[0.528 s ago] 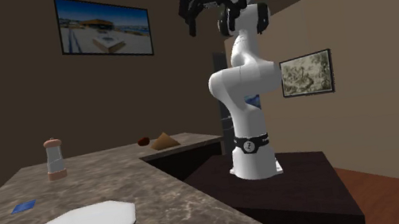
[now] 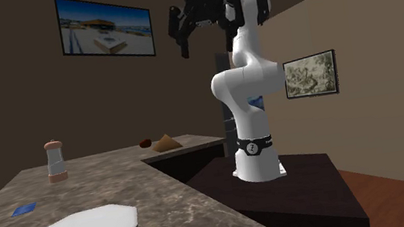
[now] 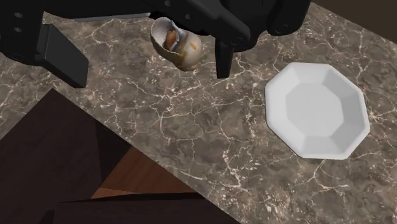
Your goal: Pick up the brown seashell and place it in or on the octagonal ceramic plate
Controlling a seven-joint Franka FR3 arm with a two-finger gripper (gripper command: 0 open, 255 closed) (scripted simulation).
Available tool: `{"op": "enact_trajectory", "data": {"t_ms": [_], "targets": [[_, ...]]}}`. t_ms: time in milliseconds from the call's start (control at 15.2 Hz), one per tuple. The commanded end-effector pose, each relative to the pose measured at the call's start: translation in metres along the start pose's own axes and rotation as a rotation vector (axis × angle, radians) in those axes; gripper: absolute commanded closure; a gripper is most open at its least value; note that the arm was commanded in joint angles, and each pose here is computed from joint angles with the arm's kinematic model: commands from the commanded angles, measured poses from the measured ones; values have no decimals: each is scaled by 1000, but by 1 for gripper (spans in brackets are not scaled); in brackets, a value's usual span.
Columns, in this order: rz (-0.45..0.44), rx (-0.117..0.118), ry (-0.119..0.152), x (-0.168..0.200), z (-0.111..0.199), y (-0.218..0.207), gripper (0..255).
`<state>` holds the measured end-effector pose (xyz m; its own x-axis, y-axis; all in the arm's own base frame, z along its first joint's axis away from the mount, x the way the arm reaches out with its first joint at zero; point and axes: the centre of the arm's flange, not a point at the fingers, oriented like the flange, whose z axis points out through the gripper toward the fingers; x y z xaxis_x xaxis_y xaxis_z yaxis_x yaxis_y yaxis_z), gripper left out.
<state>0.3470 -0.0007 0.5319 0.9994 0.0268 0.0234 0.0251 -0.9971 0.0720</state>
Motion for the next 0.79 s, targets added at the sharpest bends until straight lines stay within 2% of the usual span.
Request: {"op": "enact_trajectory", "data": {"t_ms": [0, 726], "targets": [[-16, 20, 9, 17, 19, 3, 0], [-107, 131, 39, 117, 122, 7, 0]]}}
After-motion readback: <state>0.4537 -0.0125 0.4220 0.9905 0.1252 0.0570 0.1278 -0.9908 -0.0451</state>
